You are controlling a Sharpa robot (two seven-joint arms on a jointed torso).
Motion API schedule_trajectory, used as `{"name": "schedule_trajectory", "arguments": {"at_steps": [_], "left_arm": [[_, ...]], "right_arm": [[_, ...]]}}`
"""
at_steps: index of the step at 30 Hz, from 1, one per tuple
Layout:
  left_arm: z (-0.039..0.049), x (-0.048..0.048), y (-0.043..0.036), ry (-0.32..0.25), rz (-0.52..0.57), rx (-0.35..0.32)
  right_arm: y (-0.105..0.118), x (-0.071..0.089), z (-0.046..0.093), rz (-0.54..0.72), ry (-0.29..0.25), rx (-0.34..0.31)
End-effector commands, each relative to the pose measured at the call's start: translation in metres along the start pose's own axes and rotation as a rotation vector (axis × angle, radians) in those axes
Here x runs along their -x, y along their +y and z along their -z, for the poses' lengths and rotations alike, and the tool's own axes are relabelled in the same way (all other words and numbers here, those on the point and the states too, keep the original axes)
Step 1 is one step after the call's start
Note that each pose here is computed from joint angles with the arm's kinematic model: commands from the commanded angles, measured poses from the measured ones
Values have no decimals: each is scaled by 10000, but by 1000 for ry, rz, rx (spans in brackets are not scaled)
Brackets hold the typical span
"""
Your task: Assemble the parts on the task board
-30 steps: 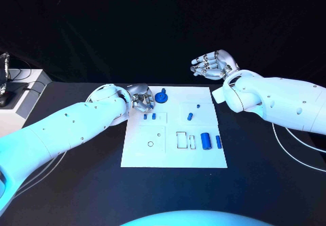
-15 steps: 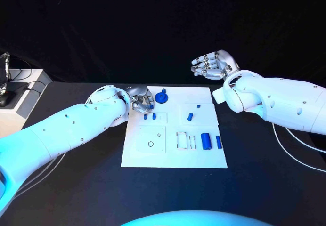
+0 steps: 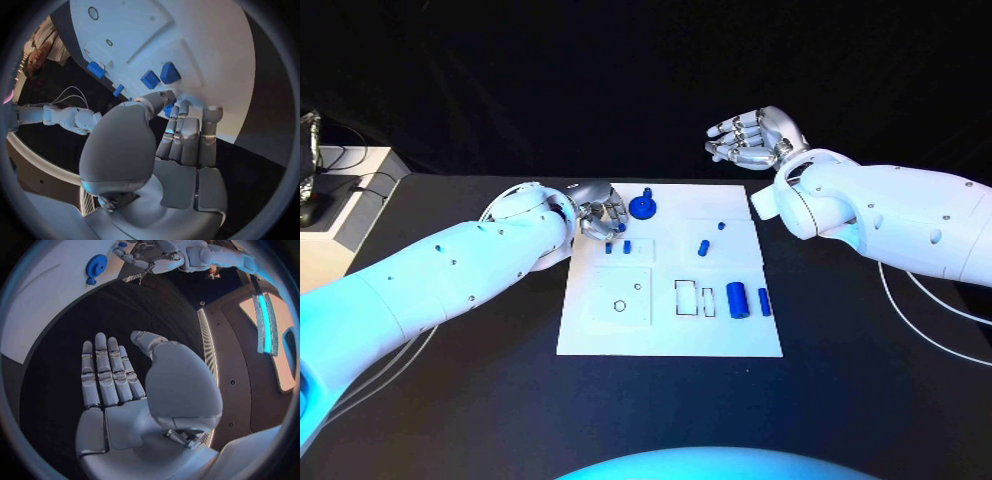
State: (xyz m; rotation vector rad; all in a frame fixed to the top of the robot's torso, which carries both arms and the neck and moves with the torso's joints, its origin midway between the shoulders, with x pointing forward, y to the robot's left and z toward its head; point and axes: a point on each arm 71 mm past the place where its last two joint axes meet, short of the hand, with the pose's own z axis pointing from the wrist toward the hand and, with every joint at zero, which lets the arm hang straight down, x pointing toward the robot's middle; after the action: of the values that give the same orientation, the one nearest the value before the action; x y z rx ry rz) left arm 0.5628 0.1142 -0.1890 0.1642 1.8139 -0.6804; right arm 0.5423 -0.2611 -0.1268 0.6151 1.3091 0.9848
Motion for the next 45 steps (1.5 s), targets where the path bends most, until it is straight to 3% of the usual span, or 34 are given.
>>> {"name": "schedule_trajectory", "arguments": {"at_steps": [1,11,17,20,23,26,30,33,37,45], "left_arm": [[4,23,-19,-34,7,-12],[59,75,25,-53,24,-12],[129,247,104,-90,116,-4],[184,339,200,-104,224,11],[265,431,351,-128,410,11],[351,525,453,-183,550,-59],[453,580,542,-238,703,-125],[538,578,622,-262,856,-152],[694,499,698,-280,1067,-182],[908,344,697,-284,1214,-202]], "right_arm": [[12,-15,0,3,15,17],[-23,-9,0,2,41,-6],[-79,2,3,53,104,-20],[-118,-6,10,115,164,-26],[-184,-33,30,226,266,-43],[-257,-65,63,377,350,-47],[-348,-86,106,541,388,-50],[-389,-98,130,661,385,-36],[-416,-120,175,815,354,-4],[-454,-197,245,960,323,35]]}}
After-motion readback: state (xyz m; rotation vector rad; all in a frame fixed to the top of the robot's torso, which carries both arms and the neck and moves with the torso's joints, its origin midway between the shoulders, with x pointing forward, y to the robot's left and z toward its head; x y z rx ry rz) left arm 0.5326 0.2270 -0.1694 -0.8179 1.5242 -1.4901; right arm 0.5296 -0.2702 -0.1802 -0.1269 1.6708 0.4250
